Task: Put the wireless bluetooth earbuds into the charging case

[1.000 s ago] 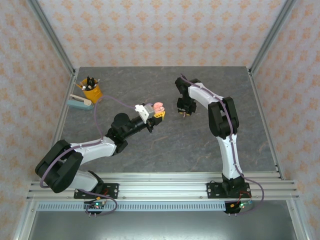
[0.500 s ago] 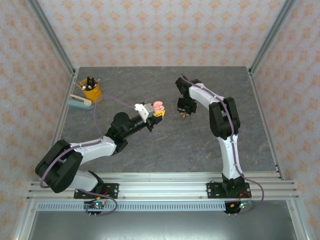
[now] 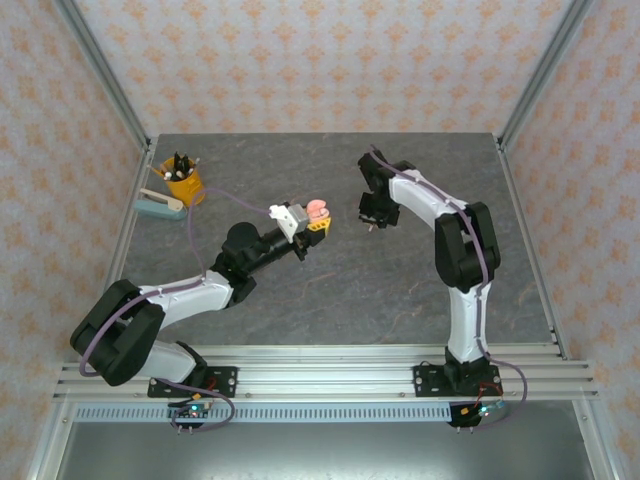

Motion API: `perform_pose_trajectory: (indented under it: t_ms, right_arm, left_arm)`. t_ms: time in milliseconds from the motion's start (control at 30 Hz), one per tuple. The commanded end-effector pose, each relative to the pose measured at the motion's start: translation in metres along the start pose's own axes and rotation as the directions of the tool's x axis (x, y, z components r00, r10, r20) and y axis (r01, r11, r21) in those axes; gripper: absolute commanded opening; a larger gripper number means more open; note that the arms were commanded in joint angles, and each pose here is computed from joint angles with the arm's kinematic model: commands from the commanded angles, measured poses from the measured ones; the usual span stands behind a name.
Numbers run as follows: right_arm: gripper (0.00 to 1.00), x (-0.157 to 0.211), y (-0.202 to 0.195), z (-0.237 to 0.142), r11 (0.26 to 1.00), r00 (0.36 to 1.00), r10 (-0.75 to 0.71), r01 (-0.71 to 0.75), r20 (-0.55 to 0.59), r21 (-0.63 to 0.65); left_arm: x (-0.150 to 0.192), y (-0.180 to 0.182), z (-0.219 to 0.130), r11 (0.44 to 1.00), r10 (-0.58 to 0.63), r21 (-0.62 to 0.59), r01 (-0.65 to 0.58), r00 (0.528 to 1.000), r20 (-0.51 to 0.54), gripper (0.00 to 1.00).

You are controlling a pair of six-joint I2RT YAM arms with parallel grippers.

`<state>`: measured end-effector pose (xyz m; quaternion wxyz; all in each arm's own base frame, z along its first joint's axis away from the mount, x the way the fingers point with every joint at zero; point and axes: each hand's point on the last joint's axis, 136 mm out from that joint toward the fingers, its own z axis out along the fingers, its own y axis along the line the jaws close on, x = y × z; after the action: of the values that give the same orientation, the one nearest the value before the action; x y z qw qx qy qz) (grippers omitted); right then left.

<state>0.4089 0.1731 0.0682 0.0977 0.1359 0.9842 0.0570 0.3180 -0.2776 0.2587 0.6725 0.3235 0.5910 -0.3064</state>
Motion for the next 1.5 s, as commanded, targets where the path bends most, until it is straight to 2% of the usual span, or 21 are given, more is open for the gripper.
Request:
perform_pose_trajectory:
  t_ms: [0,400,733,933,1233,1467]
  right_arm:
    - [0.16,-0.007,0.005,-0.028,0.999,0.998,0.012,-0.008,0.069,-0.047]
    - [0.16,-0.016,0.026,-0.111,0.969,0.970,0.025,0.036,0.241,-0.246]
    - [0.16,-0.020,0.050,-0.189,0.915,0.930,0.018,0.133,0.368,-0.381]
    - [0.16,-0.016,0.062,-0.223,0.875,0.911,0.015,0.188,0.412,-0.446]
    - [0.16,-0.003,0.083,-0.269,0.776,0.871,-0.025,0.326,0.490,-0.539]
    - [0.16,0.010,0.096,-0.288,0.699,0.849,-0.070,0.416,0.523,-0.582]
  left_arm:
    - [-0.014,0.006,0.003,1.000,0.018,-0.005,-0.017,0.999,0.036,0.00]
    - [-0.009,0.016,0.004,1.000,0.014,-0.026,-0.013,0.999,0.030,0.00]
    - [-0.006,0.025,0.015,1.000,0.007,-0.031,-0.006,0.999,0.033,0.00]
    - [-0.006,0.030,0.025,1.000,-0.002,-0.023,0.003,0.999,0.040,0.00]
    - [-0.008,0.035,0.042,1.000,-0.015,0.001,0.015,0.999,0.051,0.00]
    - [-0.014,0.036,0.052,1.000,-0.022,0.020,0.021,0.998,0.064,0.00]
